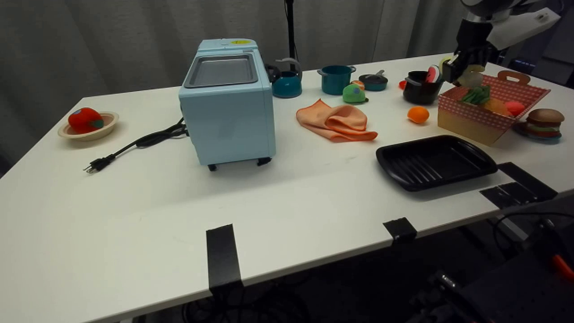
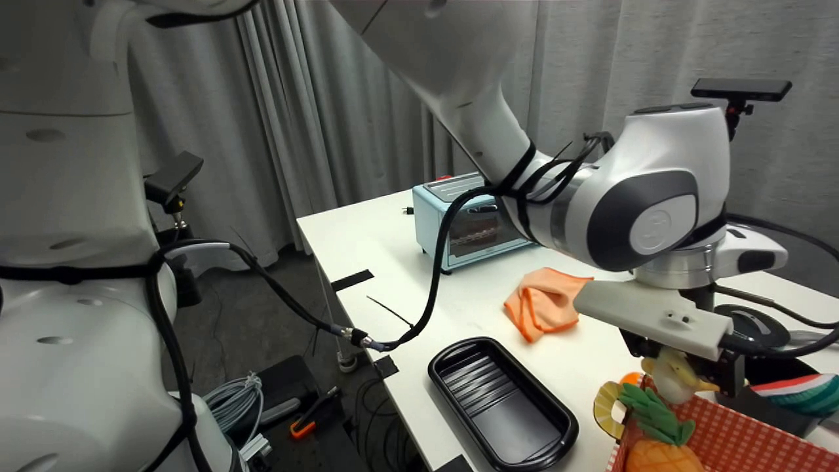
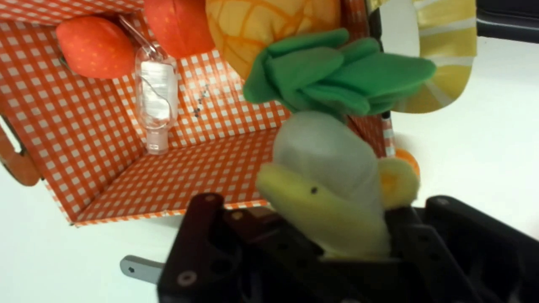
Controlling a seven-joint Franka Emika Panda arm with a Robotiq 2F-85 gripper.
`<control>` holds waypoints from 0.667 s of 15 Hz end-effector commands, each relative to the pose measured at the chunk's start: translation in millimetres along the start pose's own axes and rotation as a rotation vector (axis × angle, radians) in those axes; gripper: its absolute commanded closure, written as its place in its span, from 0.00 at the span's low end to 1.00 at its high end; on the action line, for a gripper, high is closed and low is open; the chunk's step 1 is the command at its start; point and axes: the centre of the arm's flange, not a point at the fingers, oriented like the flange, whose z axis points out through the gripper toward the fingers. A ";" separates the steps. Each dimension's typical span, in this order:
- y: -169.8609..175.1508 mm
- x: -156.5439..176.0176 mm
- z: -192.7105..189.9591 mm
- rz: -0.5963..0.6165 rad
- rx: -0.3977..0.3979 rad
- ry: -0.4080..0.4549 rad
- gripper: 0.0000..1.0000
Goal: Remove the yellow plush toy from the basket.
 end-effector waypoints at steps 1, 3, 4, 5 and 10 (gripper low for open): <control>-30.1 -27.4 -5.1 -0.067 -0.039 0.099 1.00; -42.7 -33.2 0.0 -0.126 -0.037 0.145 1.00; -47.6 -34.9 2.3 -0.146 -0.034 0.161 1.00; -52.9 -38.2 5.1 -0.166 -0.028 0.175 1.00; -70.9 -49.3 13.3 -0.246 -0.016 0.232 0.75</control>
